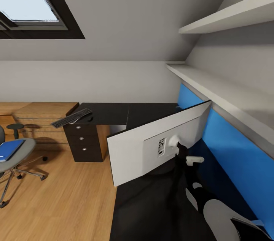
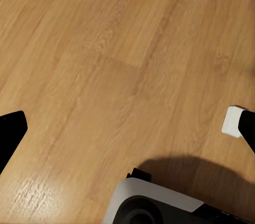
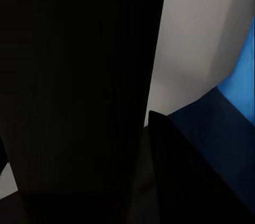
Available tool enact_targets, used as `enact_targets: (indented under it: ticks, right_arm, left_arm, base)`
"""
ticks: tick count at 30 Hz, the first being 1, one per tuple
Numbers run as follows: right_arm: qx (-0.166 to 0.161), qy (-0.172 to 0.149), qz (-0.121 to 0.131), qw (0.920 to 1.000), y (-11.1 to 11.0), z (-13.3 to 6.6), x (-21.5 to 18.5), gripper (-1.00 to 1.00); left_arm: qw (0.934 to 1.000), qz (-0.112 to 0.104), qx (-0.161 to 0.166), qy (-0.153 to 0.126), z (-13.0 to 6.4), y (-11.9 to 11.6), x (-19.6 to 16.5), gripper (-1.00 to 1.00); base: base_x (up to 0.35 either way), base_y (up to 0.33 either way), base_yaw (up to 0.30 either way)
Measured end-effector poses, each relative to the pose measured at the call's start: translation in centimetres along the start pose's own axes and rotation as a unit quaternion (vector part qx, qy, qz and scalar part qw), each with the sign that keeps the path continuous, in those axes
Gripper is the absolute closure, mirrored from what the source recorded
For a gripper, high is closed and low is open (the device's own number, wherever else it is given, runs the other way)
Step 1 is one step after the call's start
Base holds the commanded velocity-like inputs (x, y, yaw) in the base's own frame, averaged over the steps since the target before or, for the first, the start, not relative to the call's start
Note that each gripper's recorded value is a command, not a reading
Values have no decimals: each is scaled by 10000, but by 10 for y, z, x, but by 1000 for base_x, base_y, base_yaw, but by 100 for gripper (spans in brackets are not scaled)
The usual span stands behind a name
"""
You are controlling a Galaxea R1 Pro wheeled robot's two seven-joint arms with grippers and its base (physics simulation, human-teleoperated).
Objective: In the bedroom, organize the workspace by keeping the computer under the desk, ensuring the monitor is on the desk, placing the keyboard on the desk next to the monitor, placing the mouse on the desk next to the keyboard, moving the folder from the swivel chair onto the desk next to the mouse, stacking the notebook on top of the folder with the pen on top of the notebook, and positioning the swivel chair next to the desk.
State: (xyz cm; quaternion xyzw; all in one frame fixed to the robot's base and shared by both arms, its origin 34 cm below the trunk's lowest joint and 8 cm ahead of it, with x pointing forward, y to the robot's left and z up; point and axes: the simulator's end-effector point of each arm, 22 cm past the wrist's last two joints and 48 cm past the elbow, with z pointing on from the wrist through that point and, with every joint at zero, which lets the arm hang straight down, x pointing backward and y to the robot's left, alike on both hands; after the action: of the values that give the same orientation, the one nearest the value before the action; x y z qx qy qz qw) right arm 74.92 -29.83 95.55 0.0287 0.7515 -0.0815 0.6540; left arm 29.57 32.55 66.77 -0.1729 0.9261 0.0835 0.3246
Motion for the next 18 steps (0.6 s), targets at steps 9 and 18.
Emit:
enact_targets:
  ticks: [9, 18]
  right_arm:
    - [-15, -1, -22, 10000, 1, 0, 0, 100]
    - [-15, -1, -22, 10000, 1, 0, 0, 100]
  left_arm:
    - [10000, -2, -1, -3, 0, 0, 0, -100]
    - [10000, -6, -2, -5, 0, 0, 0, -100]
  base:
    - [0, -1, 0]
    - [0, 0, 0]
